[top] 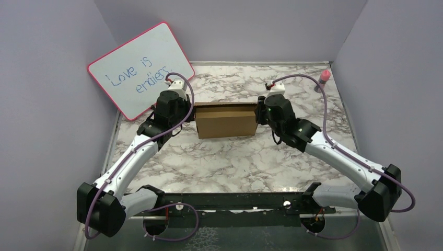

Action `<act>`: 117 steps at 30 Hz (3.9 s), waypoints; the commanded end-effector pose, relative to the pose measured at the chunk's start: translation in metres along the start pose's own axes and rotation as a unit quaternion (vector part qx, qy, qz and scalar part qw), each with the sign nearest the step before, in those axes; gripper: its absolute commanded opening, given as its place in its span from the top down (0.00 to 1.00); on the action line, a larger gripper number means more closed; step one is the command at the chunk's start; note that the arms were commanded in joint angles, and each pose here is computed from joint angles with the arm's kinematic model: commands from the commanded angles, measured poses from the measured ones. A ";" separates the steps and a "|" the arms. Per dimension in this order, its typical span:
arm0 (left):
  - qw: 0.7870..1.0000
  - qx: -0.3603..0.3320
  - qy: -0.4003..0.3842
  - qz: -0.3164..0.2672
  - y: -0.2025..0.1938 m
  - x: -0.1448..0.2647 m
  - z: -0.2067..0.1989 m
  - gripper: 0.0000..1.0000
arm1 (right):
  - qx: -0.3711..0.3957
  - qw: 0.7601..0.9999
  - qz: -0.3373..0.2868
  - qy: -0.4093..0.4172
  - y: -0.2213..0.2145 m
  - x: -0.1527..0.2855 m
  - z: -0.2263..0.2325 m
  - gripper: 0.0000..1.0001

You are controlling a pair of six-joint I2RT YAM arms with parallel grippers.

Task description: Fold the paper box

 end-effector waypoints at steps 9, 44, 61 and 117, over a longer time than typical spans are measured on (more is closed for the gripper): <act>0.985 0.005 0.043 0.164 -0.095 0.007 0.023 1.00 | -0.021 0.997 -0.071 -0.005 0.065 0.004 0.001 0.60; 0.994 0.093 -0.049 0.026 -0.021 0.047 -0.003 0.37 | 0.090 0.961 -0.041 0.257 0.094 -0.013 0.077 0.46; 0.988 0.119 -0.098 -0.011 -0.053 0.014 -0.004 0.50 | 0.186 0.863 0.002 0.469 0.089 -0.040 0.155 0.31; 0.977 0.182 -0.107 -0.038 -0.065 -0.015 -0.002 0.69 | 0.581 0.757 -0.084 0.287 -0.016 -0.043 0.186 0.99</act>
Point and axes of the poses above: each gripper's point midway between its finger pads, its own x axis back along the fingers, its own z axis along the line the jaws close on, y = z × x, the point moved 2 cm from there along x, back along the fingers, and after that the axes turned 3 degrees about -x, right-handed, at the moved point
